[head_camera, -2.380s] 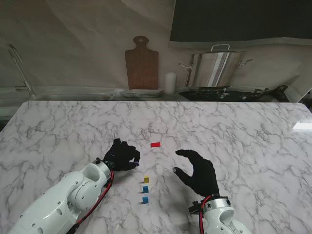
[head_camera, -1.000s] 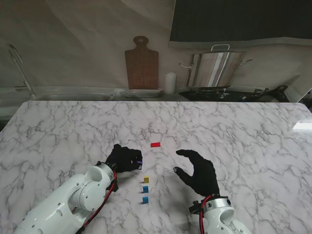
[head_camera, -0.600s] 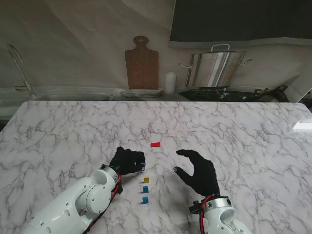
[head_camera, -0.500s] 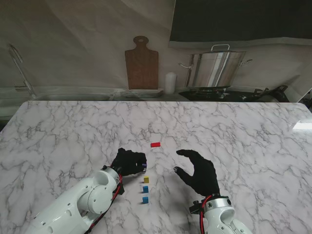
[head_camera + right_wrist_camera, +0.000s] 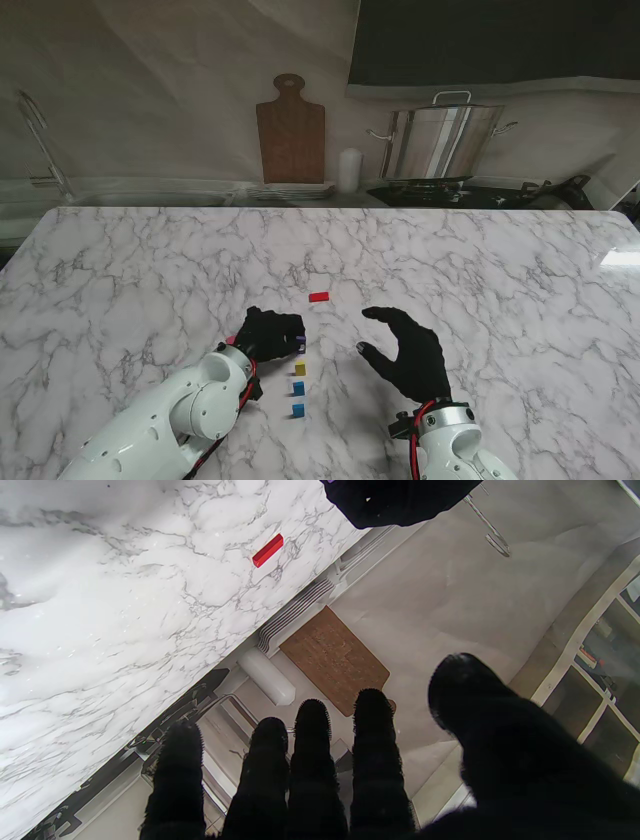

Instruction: Arrange dominoes in a row

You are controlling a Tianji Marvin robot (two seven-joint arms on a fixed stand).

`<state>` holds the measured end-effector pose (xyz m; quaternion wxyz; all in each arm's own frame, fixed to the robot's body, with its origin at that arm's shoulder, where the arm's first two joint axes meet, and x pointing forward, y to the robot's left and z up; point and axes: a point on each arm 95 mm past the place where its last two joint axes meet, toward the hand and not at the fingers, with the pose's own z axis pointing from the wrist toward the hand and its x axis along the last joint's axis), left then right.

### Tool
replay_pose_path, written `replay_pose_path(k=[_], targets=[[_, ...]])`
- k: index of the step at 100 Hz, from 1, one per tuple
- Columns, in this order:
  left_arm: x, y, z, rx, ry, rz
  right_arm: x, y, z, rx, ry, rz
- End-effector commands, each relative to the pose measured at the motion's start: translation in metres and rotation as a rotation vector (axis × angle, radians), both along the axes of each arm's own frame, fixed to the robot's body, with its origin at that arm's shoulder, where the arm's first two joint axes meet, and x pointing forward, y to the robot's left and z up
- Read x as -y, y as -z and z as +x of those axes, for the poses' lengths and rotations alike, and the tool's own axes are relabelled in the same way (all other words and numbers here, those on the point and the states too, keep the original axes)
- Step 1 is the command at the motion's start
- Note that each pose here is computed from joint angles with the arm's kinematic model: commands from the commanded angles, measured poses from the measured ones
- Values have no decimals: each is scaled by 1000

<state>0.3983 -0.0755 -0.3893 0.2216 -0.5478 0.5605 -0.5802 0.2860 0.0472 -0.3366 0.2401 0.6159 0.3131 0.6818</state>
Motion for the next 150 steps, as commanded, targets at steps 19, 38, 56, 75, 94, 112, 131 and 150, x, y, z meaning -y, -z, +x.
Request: replay_pose_path(k=[19, 38, 56, 75, 94, 112, 131, 150], targets=[[3, 2, -2, -31, 15, -4, 0, 2, -1, -8, 2, 0], [2, -1, -2, -16, 27, -2, 0, 2, -1, -8, 1, 1], [2, -3, -3, -3, 39, 2, -1, 2, -1, -7, 0, 0], [1, -3, -5, 8, 51, 11, 0, 2, -1, -7, 1, 0], [0, -3, -7, 16, 58, 19, -1, 2, -1, -6, 1, 1], [0, -1, -9, 12, 60, 16, -1, 2, -1, -7, 0, 1], [-1, 3, -10, 7, 62, 21, -2, 2, -1, -6, -1, 2], [-2, 4, -11, -4, 67, 26, -1, 2, -1, -7, 0, 2]])
